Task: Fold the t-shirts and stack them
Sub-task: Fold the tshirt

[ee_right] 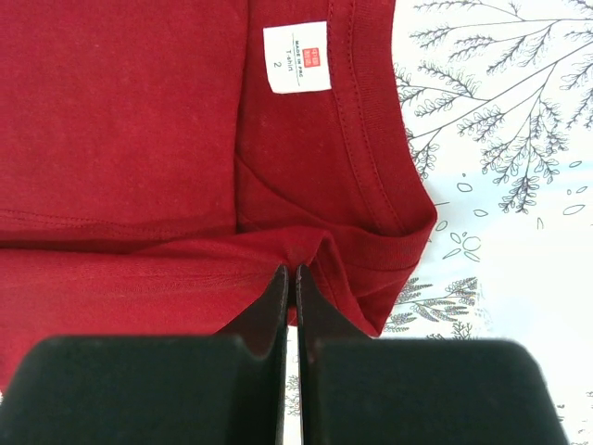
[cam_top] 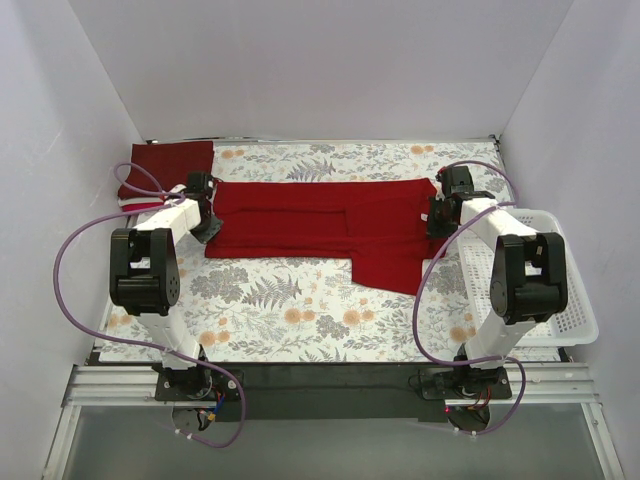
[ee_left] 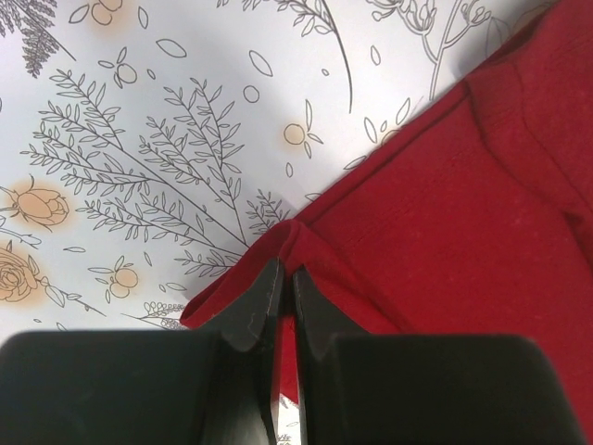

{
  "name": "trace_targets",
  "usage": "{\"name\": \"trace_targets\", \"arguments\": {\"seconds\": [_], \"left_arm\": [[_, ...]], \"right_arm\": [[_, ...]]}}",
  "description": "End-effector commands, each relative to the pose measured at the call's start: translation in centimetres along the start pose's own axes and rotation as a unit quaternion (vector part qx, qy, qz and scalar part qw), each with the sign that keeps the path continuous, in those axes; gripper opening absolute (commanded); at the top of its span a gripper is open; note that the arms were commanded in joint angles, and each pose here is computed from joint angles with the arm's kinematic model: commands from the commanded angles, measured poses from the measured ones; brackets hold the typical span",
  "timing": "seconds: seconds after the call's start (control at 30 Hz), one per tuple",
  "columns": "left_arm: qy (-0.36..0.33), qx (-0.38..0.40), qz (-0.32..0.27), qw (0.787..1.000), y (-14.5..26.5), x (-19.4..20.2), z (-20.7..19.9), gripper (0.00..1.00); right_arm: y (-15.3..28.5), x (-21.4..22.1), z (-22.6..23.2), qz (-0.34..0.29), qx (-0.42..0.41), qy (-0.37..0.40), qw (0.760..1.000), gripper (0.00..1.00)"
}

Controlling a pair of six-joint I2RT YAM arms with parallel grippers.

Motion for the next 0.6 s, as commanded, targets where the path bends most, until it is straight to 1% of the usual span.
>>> {"name": "trace_targets", "arguments": {"seconds": [0.0,0.2,0.33,0.37,0.57], "left_arm": [[0.016,-0.008,-0.031,0.999,0.7,-1.0,0.5,0.0],[0.018,-0.012,-0.025,0.999,0.5,-0.8,0.7,0.0],[0.017,-0.017,-0.025,0.999,0.3,-0.7,0.8,0.0],[0.03,-0.023,-0.028,0.999,0.0,-1.5,1.4,0.0],[0.029,-0.036,-0.025,0.999,-0.4,-1.3,1.7,0.0]], "right_arm": [[1.9,-2.0,-0.4,-0.058,0.008,0.002,0.998,0.01],[2.4,-2.9,-0.3,-0.077,0.007,0.003,0.997,0.01],[1.7,-3.4,-0.3,-0.074,0.004,0.004,0.997,0.01],[1.5,-3.4,-0.3,-0.075,0.003,0.004,0.997,0.01],[0.9,-4.4,-0.2,-0.085,0.002,0.007,0.996,0.01]]}}
Point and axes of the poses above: each gripper's point midway between its finger pads, its own y axis back along the fingers, its own z axis along the line the jaws close on, x = y × z, the point moved 10 cm from there along y, back along the fingers, and after that the axes turned 8 degrees about y, right-handed, at the moved point
